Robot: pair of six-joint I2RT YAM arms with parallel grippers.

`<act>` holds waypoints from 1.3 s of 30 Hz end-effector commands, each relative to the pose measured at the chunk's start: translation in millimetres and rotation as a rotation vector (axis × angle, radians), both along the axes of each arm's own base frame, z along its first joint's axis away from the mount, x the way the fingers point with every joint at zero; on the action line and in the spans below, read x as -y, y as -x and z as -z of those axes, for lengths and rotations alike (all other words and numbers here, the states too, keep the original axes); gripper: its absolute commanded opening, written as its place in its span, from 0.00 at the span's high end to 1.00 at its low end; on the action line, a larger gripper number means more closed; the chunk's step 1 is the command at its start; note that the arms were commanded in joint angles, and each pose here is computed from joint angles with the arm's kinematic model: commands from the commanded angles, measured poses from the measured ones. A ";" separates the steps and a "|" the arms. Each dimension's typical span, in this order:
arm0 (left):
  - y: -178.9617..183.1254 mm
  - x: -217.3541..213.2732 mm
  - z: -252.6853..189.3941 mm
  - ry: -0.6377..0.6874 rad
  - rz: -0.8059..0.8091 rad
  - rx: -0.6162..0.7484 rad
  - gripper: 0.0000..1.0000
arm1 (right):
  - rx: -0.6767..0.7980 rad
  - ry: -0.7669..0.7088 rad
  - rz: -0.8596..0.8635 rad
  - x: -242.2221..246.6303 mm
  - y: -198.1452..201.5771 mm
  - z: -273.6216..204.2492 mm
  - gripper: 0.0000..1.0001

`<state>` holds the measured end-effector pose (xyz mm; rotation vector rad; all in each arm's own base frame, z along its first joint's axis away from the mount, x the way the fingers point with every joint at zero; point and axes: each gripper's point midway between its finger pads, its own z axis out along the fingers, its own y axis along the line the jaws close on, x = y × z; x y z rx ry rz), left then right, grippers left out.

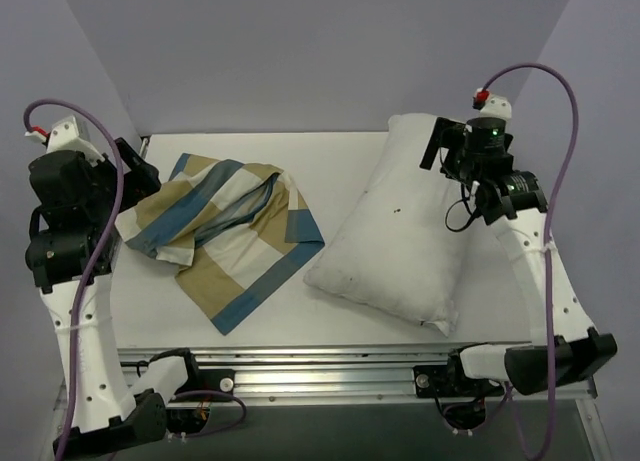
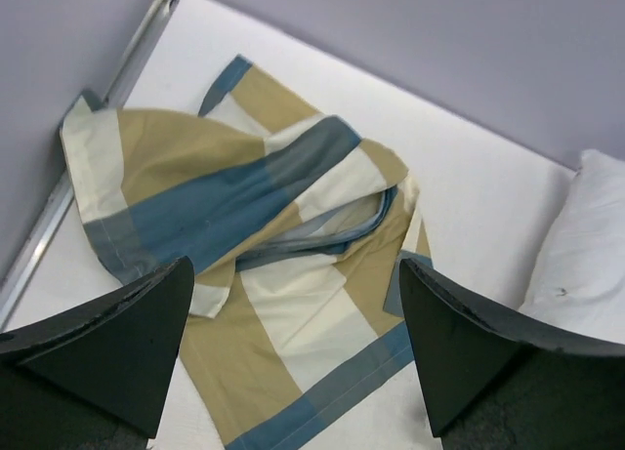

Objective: Remove the pillowcase from the pillow

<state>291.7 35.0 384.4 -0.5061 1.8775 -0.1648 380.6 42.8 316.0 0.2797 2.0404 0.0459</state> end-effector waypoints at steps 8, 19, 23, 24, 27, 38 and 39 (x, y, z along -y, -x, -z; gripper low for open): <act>115.0 15.1 -107.0 -0.179 0.001 0.254 0.06 | 0.401 0.098 0.235 75.6 127.4 -143.2 0.01; 210.7 -19.0 -120.6 -0.248 -0.215 0.399 0.06 | 0.655 0.076 0.341 116.6 242.6 -172.2 0.00; 220.2 -22.1 -110.1 -0.241 -0.233 0.395 0.06 | 0.700 0.058 0.344 122.3 262.0 -170.9 0.00; 219.1 -22.8 -106.7 -0.240 -0.235 0.385 0.06 | 0.717 0.051 0.350 125.0 269.4 -170.9 0.00; 221.8 -24.6 -102.8 -0.241 -0.243 0.378 0.06 | 0.718 0.049 0.364 128.9 276.1 -165.5 0.00; 219.1 -25.8 -91.4 -0.245 -0.223 0.355 0.06 | 0.696 0.035 0.344 127.1 272.7 -156.3 0.00; 219.1 -26.0 -91.4 -0.246 -0.223 0.355 0.06 | 0.693 0.036 0.343 126.9 271.8 -155.7 0.00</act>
